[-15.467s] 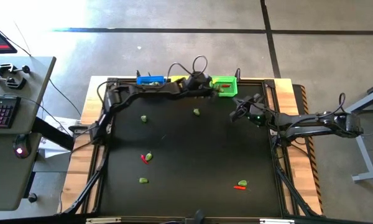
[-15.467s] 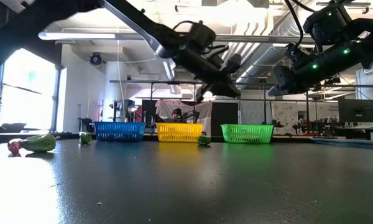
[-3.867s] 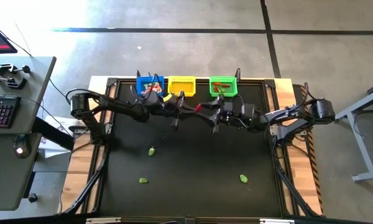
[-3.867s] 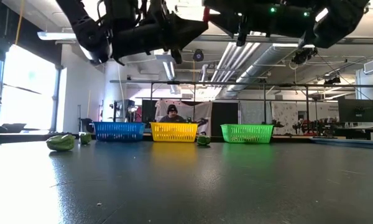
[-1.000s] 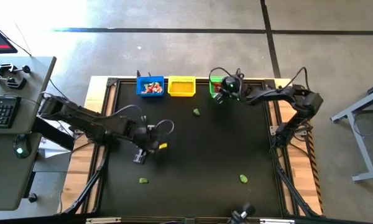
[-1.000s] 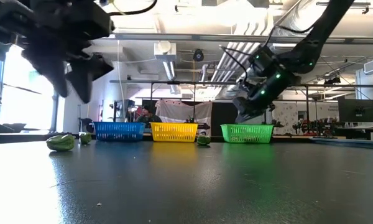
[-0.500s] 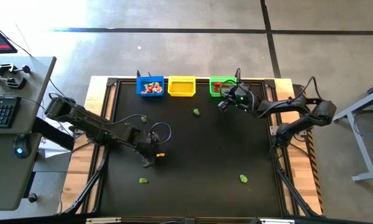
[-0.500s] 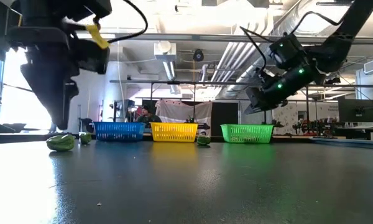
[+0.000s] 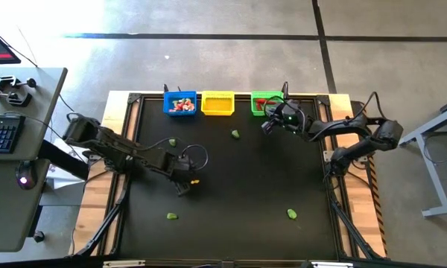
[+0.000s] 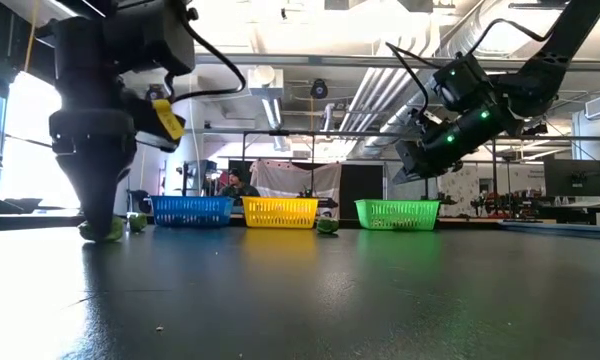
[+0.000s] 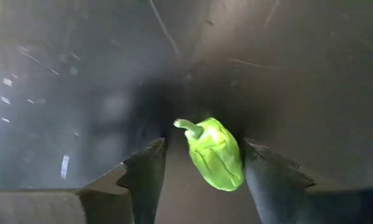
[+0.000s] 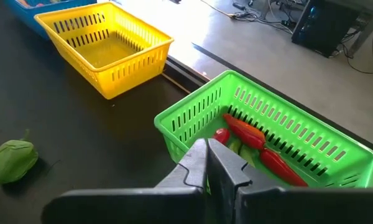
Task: Sort produce into baskets
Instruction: Put the green chili pepper into the yellow bin
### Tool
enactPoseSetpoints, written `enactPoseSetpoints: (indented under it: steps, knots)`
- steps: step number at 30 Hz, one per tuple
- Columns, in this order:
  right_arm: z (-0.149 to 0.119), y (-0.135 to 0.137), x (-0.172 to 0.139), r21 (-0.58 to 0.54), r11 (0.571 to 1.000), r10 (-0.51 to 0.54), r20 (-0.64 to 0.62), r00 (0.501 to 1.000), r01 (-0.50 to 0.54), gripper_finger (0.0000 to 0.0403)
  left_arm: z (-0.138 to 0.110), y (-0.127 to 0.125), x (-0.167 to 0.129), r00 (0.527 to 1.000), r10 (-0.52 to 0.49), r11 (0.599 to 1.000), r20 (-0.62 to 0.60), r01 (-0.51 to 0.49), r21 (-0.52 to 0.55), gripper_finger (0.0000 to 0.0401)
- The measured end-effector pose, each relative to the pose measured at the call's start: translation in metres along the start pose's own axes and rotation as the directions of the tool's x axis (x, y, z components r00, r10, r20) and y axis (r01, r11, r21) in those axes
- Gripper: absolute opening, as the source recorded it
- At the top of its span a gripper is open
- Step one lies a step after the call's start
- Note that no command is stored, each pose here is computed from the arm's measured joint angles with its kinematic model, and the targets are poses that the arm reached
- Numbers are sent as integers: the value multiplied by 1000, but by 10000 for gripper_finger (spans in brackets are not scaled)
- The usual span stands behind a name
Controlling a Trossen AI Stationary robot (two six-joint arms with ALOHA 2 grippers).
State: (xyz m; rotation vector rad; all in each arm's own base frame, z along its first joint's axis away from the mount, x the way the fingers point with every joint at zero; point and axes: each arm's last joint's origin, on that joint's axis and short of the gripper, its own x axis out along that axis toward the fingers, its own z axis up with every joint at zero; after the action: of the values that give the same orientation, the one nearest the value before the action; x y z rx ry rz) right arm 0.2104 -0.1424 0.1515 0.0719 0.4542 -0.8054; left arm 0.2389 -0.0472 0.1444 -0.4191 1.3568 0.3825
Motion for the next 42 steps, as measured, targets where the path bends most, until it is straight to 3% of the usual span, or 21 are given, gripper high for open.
enactPoseSetpoints:
  steps: [4, 10, 12, 15, 19, 24, 28, 33, 42]
  knots:
    - [0, 0, 0, -3, 1000, 0, 0, 1000, 0, 0, 0, 3, -4, 998, 52, 997, 34, -54, 55, 157]
    - [0, 0, 0, -5, 1000, 0, -1, 1000, 0, 0, 0, 6, -6, 996, 74, 979, 46, -82, 187, 30]
    - [0, 0, 0, -2, 1000, 1, -2, 1000, -1, 0, 2, 8, -6, 996, 76, 972, 49, -85, 218, 11]
    - [0, 0, 0, -1, 1000, 1, -2, 1000, -1, 0, 17, 17, -10, 990, 108, 963, 96, -128, 237, 21]
    - [0, 0, 0, 1, 1000, 2, 0, 1000, -2, 0, 57, 33, -28, 957, 134, 948, 256, -199, 249, 18]
    - [0, 0, 0, 26, 1000, 3, 0, 1000, -3, 0, 116, 70, -57, 850, 122, 948, 512, -252, 192, 6]
    - [1, 4, -1, 22, 1000, 18, 9, 1000, -18, 0, 147, 113, -70, 790, 169, 946, 589, -298, 129, 4]
    - [1, 9, -2, 18, 999, 36, 19, 999, -36, 0, 178, 154, -64, 789, 146, 955, 597, -269, 122, 4]
    - [5, 14, -4, 36, 998, 54, 53, 997, -56, 0, 228, 190, -34, 822, 131, 956, 555, -254, 150, 3]
